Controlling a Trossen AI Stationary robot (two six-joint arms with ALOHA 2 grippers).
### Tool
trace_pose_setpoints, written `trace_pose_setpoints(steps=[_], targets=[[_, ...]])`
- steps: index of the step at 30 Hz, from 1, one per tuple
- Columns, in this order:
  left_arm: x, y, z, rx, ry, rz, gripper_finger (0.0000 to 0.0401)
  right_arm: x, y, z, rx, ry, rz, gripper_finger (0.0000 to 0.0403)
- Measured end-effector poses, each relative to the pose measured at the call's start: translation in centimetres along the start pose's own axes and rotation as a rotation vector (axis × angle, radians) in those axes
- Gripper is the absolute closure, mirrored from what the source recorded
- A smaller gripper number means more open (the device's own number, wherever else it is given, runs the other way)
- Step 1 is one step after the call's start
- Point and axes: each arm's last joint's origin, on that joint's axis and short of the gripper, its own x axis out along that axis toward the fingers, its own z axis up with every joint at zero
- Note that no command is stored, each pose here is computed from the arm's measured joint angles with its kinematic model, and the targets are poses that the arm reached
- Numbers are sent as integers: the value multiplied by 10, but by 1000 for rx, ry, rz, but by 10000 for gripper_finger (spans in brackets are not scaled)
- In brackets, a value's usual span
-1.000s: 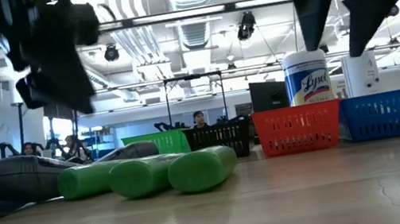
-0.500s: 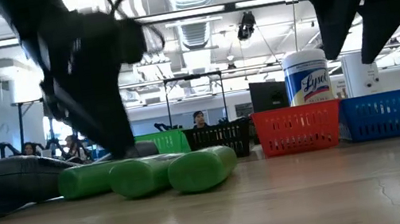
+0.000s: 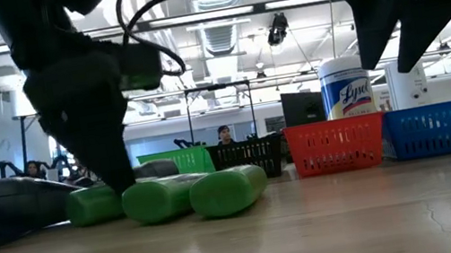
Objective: Pick & Place Travel size toiletries
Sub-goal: Put the shampoo into the black bin
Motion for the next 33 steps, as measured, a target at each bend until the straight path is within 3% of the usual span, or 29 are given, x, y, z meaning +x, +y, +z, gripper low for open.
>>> trace_pose_setpoints(steps=[3,10,19,22,24,29,33], targets=[[8,1,-4,40,22,19,110,2,-2,-1,-5,-5,-10,83],[14,0,-5,15,40,28,126,5,-4,-4,4,2,-23,81],[-1,3,3,-13,61,-63,266,-8,-10,-5,1,-5,14,94],[-11,6,9,-72,62,-114,283,-14,-13,-5,1,-11,28,107],[-25,7,17,-106,18,-139,283,-17,-15,-3,4,-13,40,114],[-71,16,52,-276,-277,-130,286,-30,-25,1,33,-26,55,130],[-81,41,85,-417,-469,-162,289,-44,-36,6,100,-72,78,141]])
